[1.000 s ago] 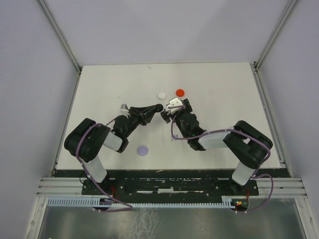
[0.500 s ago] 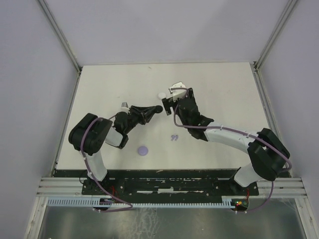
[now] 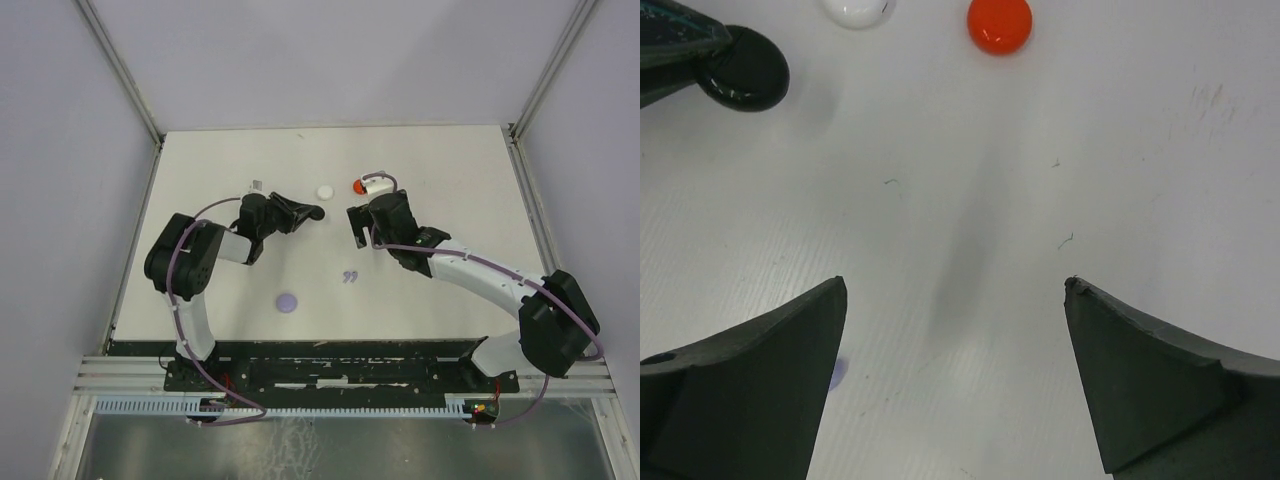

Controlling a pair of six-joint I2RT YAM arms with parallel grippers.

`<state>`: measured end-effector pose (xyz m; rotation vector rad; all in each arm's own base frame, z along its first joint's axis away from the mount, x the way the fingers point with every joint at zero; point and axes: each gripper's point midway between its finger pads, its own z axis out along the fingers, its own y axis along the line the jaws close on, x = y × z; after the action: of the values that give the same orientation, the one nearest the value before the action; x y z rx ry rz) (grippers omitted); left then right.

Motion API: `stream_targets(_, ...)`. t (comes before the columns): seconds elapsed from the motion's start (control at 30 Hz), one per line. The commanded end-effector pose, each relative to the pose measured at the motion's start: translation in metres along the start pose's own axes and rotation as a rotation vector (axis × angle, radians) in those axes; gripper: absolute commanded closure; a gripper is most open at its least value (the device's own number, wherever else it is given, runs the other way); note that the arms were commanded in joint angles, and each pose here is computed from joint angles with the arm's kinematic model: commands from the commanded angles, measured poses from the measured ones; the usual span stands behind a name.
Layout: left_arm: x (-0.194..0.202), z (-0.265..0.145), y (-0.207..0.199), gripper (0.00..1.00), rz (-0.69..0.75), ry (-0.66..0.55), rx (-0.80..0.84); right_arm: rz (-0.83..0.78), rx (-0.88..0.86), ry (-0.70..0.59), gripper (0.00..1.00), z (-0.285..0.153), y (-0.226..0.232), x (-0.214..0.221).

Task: Insert the wireless bluetooth earbuds into the charging case
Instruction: Place the charging case at the center of the board.

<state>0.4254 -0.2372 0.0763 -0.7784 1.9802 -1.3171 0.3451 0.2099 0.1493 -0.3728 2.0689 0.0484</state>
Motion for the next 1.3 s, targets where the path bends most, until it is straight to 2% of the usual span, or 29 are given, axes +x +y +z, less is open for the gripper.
stream_targets(0.0, -0.010, 0.011, 0.019, 0.97, 0.153, -0.023, -0.093, 0.052, -0.055, 0.015, 0.04, -0.007, 0.005, -0.009)
stream_targets(0.23, -0.013, 0.022, 0.033, 0.97, 0.173, -0.021, -0.138, 0.065, -0.104, 0.064, 0.07, -0.005, 0.011, 0.002)
stream_targets(0.4, -0.017, 0.026, 0.040, 0.92, 0.207, -0.029, -0.174, 0.064, -0.151, 0.093, 0.08, -0.003, 0.021, 0.009)
stream_targets(0.47, -0.020, 0.026, 0.040, 0.85, 0.226, -0.036, -0.187, 0.064, -0.179, 0.110, 0.08, -0.002, 0.027, 0.012)
stream_targets(0.67, -0.029, 0.016, 0.049, 0.55, 0.255, -0.065, -0.249, 0.028, -0.299, 0.116, 0.11, -0.009, 0.067, 0.015)
stream_targets(0.83, -0.044, 0.002, 0.051, 0.40, 0.250, -0.104, -0.275, -0.020, -0.431, 0.124, 0.12, -0.018, 0.110, 0.017)
stream_targets(1.07, -0.074, -0.047, 0.028, 0.39, 0.257, -0.226, -0.257, -0.122, -0.570, 0.150, 0.14, -0.029, 0.162, 0.036)
stream_targets(1.27, -0.080, -0.094, 0.006, 0.38, 0.294, -0.319, -0.245, -0.250, -0.563, 0.188, 0.15, -0.035, 0.191, 0.068)
